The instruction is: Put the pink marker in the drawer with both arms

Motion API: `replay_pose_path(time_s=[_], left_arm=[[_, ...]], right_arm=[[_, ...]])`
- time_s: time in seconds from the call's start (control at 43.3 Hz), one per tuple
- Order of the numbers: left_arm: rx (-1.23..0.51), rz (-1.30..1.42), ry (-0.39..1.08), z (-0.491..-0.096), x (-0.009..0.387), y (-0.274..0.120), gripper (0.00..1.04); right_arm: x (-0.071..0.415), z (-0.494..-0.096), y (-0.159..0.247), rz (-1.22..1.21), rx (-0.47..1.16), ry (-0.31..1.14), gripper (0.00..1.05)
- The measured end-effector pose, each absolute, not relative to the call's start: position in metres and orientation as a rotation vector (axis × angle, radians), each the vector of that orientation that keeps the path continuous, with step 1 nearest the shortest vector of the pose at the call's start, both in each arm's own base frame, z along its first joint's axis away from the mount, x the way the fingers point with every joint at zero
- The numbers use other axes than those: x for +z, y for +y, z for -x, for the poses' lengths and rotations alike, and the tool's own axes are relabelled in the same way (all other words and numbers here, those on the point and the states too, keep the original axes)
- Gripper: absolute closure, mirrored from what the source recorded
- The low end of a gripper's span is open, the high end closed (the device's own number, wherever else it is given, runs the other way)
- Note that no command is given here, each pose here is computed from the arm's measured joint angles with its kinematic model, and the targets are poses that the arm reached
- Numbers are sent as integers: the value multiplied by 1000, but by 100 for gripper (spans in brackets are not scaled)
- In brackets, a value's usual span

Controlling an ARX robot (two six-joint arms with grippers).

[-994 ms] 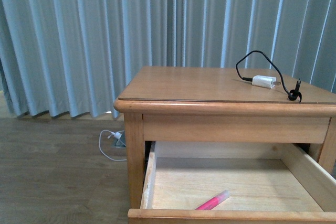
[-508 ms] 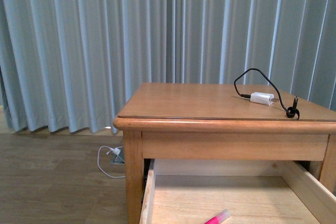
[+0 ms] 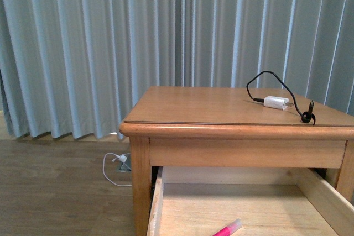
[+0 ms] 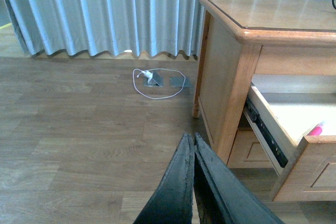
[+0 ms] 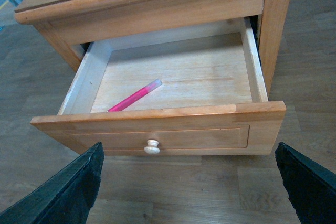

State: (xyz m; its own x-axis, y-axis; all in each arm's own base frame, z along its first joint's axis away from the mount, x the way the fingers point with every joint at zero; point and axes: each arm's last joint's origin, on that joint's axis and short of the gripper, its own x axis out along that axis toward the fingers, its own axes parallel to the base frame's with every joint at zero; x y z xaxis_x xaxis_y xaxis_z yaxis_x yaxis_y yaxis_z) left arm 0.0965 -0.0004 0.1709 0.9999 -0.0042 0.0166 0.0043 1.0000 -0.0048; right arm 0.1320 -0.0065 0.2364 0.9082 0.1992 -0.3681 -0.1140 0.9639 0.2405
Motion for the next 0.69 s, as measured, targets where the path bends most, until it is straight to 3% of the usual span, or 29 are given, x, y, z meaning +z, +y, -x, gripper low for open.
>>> replay_pose_path(time_s=[0.277,0.393,0.693], left_arm=[[-3,5,-17,-96,171,0,101],[-2,5,-17,-96,171,0,78],[-3,5,-17,-96,171,0,26]], right_arm=[[236,-132,-7,-217,162,401,8],[235,-134,-4,-212,93,399,8],[210,-169,-2,-222,218,719,8]])
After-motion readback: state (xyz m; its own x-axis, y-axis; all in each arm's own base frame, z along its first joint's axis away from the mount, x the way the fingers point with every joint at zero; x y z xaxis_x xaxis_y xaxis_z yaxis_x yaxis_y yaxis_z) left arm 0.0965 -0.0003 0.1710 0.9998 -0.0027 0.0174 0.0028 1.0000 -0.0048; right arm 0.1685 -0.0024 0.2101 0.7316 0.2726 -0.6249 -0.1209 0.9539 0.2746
